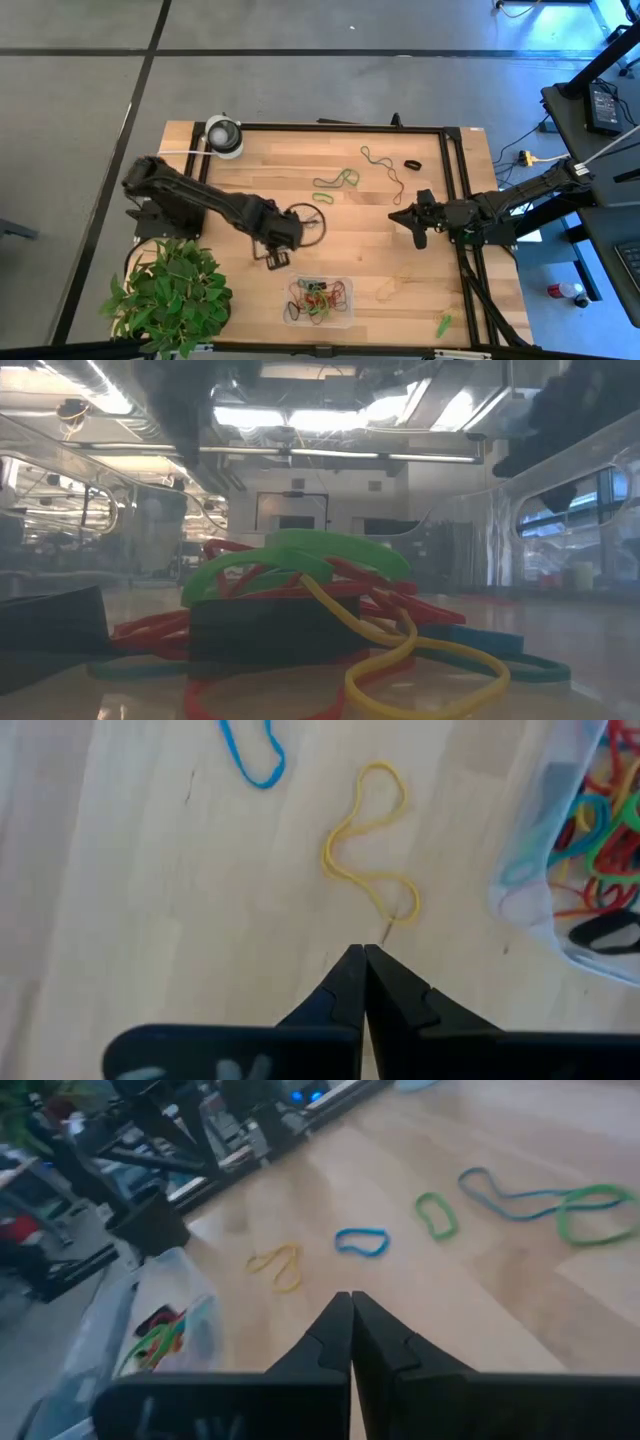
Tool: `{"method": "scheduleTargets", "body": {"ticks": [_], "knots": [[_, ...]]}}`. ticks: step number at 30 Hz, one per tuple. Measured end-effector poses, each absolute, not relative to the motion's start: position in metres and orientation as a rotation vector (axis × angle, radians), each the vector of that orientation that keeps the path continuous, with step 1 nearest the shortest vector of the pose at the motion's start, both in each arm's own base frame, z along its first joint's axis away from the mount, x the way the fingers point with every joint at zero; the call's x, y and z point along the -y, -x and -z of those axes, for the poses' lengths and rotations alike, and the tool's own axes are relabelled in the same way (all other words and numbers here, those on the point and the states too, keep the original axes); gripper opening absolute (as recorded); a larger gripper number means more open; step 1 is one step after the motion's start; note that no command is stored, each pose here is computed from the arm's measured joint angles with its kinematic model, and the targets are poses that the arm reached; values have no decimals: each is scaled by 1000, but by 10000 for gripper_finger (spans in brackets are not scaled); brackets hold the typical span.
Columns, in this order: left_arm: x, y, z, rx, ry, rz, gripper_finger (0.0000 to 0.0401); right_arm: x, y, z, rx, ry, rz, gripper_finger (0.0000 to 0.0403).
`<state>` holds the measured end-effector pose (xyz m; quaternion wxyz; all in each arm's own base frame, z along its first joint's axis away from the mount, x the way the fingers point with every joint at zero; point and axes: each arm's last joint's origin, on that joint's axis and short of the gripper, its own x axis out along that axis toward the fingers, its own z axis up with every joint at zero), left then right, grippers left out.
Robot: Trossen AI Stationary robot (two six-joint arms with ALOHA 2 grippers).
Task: Pick and place rubber bands into bin
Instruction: Put the blue rubber band into the transparent bin
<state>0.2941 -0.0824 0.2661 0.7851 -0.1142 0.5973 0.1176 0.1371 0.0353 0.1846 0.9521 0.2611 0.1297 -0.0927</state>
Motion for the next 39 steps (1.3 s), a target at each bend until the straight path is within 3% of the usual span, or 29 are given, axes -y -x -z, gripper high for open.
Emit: {"method": "scheduleTargets", "body": {"ticks": [6, 11, 20, 29, 35, 39], "knots": [[58, -239, -234, -1062, 371, -206, 2, -37, -151, -200, -263, -493, 269, 3], [43, -195, -213, -926, 415, -210, 2, -31, -178, -214, -394, -429, 413, 2], [24, -157, -209, -668, 376, -261, 2, 28, -233, -218, -700, -484, 887, 16], [18, -149, -216, -619, 387, -236, 2, 116, -241, -191, -923, -694, 1034, 132], [16, -149, -216, -604, 393, -284, 2, 161, -225, -173, -999, -679, 1097, 221], [15, -149, -216, -571, 434, -363, 2, 186, -223, -161, -976, -672, 1058, 256]]}}
